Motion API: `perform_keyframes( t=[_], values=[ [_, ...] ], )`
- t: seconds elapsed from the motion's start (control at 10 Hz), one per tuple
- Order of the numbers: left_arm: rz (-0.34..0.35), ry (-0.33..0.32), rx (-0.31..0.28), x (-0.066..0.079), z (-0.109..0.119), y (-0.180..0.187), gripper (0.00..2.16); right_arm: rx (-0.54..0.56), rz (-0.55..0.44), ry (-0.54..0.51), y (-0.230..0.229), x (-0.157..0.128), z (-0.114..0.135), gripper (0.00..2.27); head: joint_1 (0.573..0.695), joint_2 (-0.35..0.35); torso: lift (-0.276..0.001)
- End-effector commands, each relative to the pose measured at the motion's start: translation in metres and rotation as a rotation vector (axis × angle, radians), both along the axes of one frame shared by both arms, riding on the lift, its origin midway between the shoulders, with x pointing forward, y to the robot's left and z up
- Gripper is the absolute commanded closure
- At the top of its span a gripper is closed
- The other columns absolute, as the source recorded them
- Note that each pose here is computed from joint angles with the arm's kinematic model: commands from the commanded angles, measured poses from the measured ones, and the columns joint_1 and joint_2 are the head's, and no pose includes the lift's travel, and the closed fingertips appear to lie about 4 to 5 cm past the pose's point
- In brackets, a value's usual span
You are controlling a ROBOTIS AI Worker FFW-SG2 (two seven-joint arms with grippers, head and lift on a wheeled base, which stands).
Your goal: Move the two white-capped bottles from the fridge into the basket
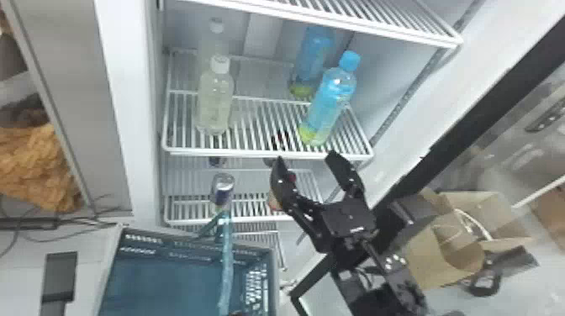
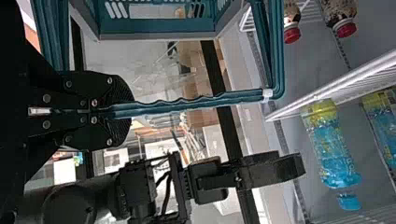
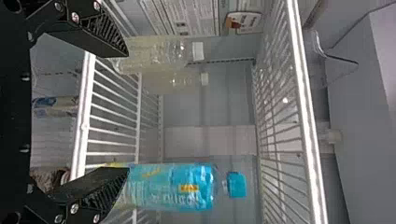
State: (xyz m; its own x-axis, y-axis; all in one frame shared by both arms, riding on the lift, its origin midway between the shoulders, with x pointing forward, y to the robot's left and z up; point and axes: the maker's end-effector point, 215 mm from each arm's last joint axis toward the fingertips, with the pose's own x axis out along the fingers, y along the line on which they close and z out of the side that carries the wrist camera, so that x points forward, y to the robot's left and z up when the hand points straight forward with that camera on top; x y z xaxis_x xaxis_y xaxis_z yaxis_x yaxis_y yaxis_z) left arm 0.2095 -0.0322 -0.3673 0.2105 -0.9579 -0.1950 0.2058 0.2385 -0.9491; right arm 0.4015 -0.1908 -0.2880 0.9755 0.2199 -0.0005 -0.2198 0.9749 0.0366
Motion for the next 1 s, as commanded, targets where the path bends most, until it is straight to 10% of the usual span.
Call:
perform_keyframes(
  t=[0.0,0.9],
  values=[
    [-0.001,0.000,0.000,0.000,0.000,0.000,1.19,-0.001,0.033,-0.007,0.015,0.015,-0.006,0.18,0.695,-0.350,0.000],
    [0.001,-0.001,-0.002,0.001,0.001,0.000,1.19,-0.047,0.241,-0.034,0.081,0.092,-0.025,0.18,0.695,-0.266,0.000]
  ],
)
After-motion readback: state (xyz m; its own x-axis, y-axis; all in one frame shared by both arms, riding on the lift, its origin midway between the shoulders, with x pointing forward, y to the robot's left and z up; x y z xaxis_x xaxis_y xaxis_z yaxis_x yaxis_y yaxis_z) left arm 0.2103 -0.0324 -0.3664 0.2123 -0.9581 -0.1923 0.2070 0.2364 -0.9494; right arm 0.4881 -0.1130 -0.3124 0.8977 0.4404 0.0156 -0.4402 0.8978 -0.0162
